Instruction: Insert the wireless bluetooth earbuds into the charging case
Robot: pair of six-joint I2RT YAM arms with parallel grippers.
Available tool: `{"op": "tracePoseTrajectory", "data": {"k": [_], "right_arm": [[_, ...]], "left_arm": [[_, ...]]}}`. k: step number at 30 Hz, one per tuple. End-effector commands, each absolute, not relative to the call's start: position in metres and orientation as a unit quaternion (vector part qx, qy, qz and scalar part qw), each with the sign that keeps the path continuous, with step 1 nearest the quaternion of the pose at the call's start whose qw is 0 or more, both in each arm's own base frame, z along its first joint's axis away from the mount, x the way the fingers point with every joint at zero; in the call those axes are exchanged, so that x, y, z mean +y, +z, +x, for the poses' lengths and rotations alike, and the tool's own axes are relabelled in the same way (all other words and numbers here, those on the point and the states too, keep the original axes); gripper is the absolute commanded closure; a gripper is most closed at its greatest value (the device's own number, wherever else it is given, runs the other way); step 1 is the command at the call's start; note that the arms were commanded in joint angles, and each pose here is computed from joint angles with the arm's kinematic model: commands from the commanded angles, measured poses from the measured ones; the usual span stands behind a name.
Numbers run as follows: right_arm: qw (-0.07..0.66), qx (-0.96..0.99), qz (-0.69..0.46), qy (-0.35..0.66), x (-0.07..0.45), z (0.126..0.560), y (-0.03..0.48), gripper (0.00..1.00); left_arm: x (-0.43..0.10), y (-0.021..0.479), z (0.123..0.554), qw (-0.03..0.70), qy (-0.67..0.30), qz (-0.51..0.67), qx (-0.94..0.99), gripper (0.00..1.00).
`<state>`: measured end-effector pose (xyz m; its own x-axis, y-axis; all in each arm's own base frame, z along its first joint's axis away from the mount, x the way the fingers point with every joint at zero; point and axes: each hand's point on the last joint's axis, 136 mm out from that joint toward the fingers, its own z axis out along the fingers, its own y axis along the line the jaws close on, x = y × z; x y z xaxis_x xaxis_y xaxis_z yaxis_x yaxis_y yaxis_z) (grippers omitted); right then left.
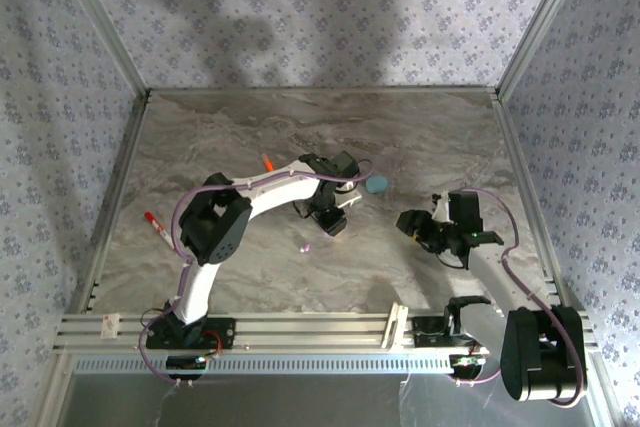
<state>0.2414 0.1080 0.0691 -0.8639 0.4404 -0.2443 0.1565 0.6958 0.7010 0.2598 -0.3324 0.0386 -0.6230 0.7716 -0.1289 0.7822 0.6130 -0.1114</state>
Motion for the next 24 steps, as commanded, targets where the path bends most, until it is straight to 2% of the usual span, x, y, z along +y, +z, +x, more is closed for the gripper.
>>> {"op": "tracePoseTrajectory", "data": {"k": [1,8,11,14,19,24], "right_arm": [[0.192,0.897,0.14,0.372,0.121,0.241,0.07,0.43],[0.158,0.878,0.127,0.433,0.154,0.247,0.072,0.45],[0.143,0.864,0.121,0.467,0.17,0.252,0.076,0.5],[0.133,0.856,0.117,0.486,0.184,0.256,0.078,0.59],[0.122,0.845,0.111,0.509,0.204,0.267,0.083,0.84],[0.111,0.842,0.109,0.517,0.219,0.277,0.08,0.98]], "left_arm": [[-0.334,0.049,0.26,0.026,-0.12,0.391,0.912,0.57],[-0.333,0.067,0.26,0.027,-0.196,0.324,0.925,0.57],[-0.334,0.074,0.26,0.028,-0.228,0.294,0.928,0.59],[-0.333,0.079,0.259,0.028,-0.245,0.271,0.93,0.59],[-0.332,0.079,0.256,0.021,-0.259,0.249,0.933,0.59],[-0.334,0.077,0.259,0.027,-0.274,0.239,0.931,0.6]]}}
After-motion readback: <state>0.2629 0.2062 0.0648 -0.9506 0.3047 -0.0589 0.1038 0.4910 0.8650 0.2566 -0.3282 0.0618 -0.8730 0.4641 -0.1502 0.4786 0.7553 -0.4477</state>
